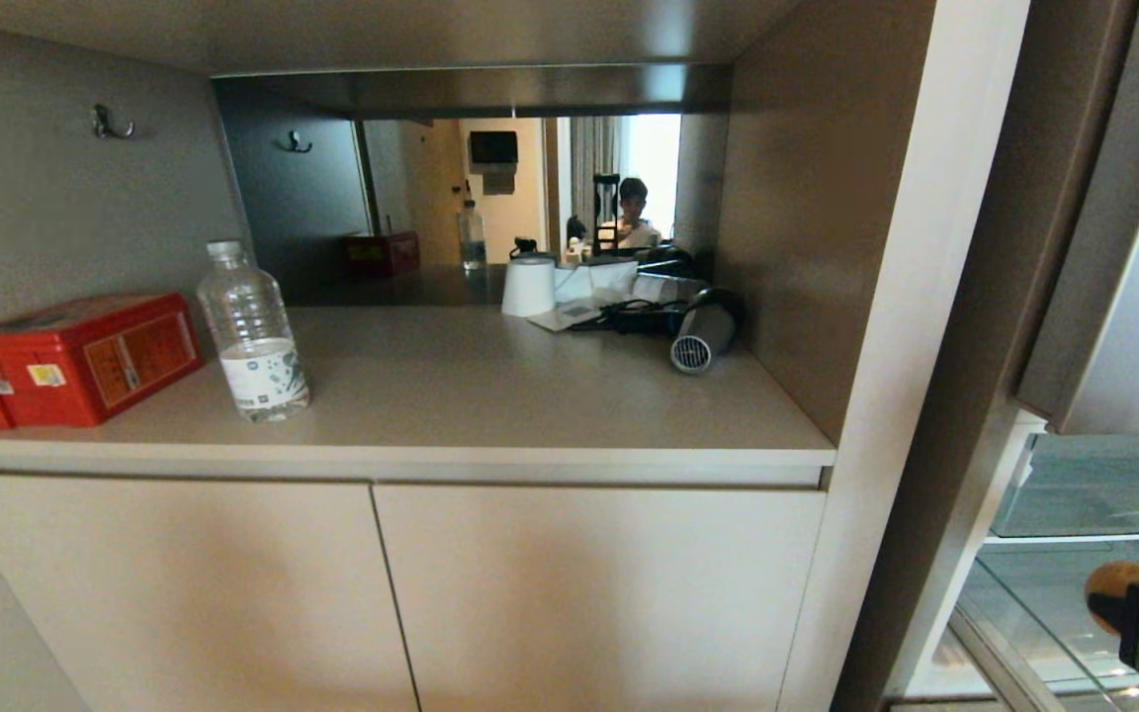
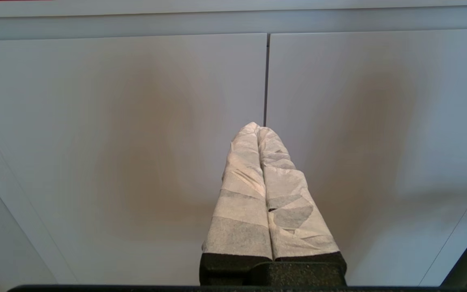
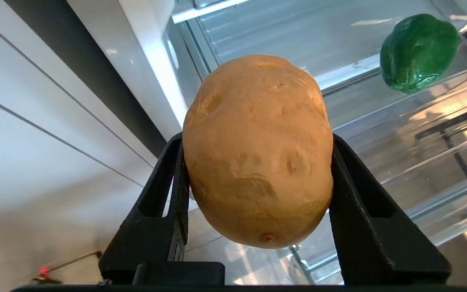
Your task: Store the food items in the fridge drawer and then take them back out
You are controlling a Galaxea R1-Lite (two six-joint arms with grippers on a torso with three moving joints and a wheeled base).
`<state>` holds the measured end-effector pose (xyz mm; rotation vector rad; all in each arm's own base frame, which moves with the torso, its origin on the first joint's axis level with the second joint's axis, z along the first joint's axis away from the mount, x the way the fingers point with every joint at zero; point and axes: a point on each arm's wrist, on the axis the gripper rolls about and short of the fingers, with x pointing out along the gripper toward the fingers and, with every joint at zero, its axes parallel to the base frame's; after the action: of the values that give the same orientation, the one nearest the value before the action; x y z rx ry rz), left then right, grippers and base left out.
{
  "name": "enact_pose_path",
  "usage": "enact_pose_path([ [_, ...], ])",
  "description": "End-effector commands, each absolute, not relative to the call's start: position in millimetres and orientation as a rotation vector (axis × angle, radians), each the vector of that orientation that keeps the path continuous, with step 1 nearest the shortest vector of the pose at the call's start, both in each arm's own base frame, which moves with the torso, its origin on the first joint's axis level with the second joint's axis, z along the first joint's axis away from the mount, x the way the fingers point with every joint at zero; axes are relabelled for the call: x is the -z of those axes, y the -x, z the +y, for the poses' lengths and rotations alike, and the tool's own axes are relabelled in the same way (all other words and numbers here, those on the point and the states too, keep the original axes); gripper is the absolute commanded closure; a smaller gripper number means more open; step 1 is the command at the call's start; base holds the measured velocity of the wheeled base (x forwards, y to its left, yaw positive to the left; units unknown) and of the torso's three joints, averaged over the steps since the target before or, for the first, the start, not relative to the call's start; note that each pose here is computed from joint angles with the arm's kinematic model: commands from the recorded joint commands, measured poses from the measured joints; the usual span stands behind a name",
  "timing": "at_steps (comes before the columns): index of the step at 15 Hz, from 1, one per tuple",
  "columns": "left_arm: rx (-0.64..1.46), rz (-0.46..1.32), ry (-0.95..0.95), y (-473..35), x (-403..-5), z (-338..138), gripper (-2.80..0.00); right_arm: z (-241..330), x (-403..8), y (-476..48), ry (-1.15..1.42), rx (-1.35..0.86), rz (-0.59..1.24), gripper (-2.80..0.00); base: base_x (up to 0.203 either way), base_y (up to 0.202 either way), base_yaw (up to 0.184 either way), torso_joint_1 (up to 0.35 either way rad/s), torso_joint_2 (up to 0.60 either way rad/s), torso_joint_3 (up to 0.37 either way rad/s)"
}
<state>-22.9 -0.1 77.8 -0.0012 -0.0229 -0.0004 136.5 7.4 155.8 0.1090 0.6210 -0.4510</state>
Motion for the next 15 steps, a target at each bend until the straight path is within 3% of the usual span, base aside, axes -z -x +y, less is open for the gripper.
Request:
enact_pose_path([
  [1,0.0,-0.012,0.001,22.0,-74.9,-0.1,0.0,6.2,-151.9,-133.1,-0.099,0.457,0.627,0.0,0.0,0.0,0.0,0.0,0.0,0.0],
  [11,0.0,-0.012,0.001,22.0,-74.9,-0.1,0.0,6.2,-151.5,-132.7,-0.095,0.447,0.613,0.0,0.0,0.0,0.0,0.0,0.0,0.0],
  [15,0.0,-0.012,0.001,22.0,-74.9,-0.1,0.0,5.5,-154.9,-126.8,-0.08,0.435,0.59,0.0,0.002,0.005,-0.136,0.004,0.0,0.002],
])
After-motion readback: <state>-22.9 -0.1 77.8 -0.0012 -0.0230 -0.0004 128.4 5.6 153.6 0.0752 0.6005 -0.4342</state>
